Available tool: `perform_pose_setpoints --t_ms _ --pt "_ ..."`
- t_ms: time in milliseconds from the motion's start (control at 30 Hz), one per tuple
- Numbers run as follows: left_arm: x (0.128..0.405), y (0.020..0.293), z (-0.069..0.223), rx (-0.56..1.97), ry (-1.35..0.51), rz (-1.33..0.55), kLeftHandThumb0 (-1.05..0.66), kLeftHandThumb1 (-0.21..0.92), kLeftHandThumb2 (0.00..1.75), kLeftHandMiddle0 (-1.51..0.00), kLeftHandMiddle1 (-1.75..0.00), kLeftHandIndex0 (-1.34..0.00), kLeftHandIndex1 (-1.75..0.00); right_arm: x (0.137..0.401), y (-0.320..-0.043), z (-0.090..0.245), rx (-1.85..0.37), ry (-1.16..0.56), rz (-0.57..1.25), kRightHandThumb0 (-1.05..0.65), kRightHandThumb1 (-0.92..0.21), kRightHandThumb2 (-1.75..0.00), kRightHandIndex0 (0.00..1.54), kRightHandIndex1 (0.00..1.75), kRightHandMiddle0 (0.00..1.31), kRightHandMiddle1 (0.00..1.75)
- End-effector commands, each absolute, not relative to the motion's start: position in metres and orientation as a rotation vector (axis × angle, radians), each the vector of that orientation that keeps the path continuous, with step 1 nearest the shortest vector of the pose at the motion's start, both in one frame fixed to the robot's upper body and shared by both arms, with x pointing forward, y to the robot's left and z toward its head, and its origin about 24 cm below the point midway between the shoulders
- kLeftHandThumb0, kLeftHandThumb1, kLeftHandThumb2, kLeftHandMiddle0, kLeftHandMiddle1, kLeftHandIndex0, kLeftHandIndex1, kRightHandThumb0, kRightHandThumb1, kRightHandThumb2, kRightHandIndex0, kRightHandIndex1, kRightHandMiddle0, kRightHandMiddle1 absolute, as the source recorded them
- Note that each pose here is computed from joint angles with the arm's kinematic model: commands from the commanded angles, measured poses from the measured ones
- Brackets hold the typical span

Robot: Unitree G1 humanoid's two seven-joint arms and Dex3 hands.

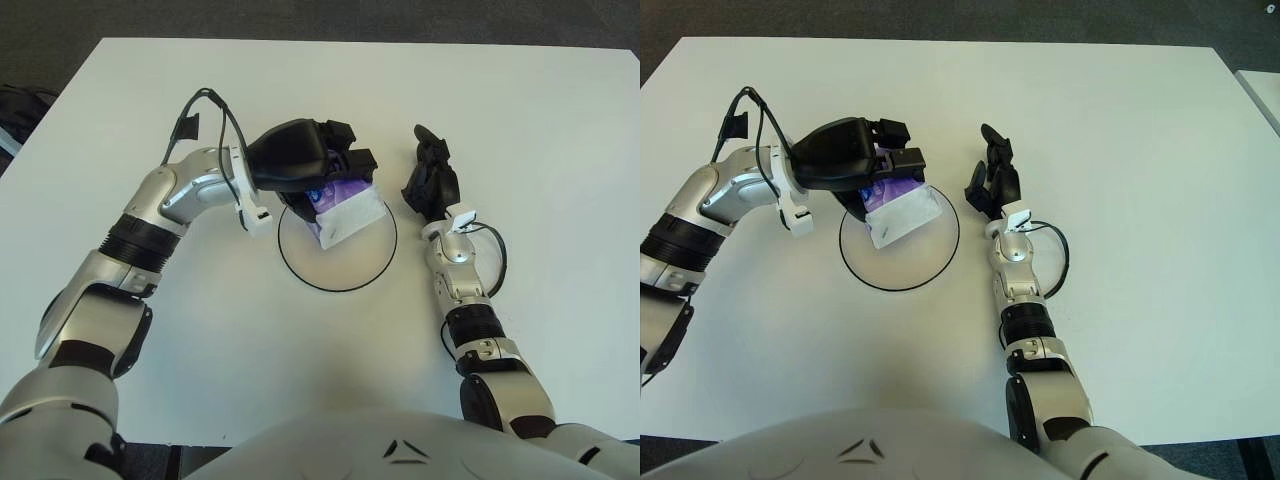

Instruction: Put the tissue paper into the plate.

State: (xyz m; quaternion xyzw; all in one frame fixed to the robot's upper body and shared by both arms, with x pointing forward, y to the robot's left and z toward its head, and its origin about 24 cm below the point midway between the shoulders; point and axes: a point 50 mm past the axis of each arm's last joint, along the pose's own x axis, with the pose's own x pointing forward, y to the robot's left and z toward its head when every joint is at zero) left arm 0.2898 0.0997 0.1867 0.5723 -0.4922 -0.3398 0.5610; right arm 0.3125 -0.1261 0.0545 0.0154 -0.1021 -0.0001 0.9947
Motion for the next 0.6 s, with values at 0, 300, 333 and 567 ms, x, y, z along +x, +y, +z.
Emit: perform_pose_setpoints --t_ms 0,300,333,567 --pt "0.2874 0.1026 0.1861 1.338 -1.189 -0.765 -0.46 0.37 1.25 -1.25 -1.75 -0.57 -1.75 0.2798 -0.1356 -0.0166 0.022 0.152 -0.038 -0.73 -0.92 -0.98 0.24 0.02 0.00 0.50" --pt "0.2868 0.1032 0.1842 1.367 -1.169 -0.802 -0.46 0.36 1.26 -1.24 -1.75 -0.58 -1.75 0.2798 -0.1357 -0.0170 0.019 0.152 -0.035 -0.71 -0.92 -0.98 0.25 0.02 0.00 0.51" --pt "0.2866 0.1034 0.1841 1.374 -1.168 -0.804 -0.46 0.36 1.26 -1.24 -1.75 -0.58 -1.75 0.2797 -0.1357 -0.0171 0.019 0.153 -0.035 -0.71 -0.92 -0.99 0.25 0.02 0.00 0.51" --pt "0.2856 0.1043 0.1827 1.398 -1.157 -0.812 -0.46 0.37 1.25 -1.24 -1.75 -0.57 -1.75 0.2800 -0.1359 -0.0174 0.018 0.153 -0.034 -0.71 -0.92 -1.00 0.24 0.02 0.00 0.50"
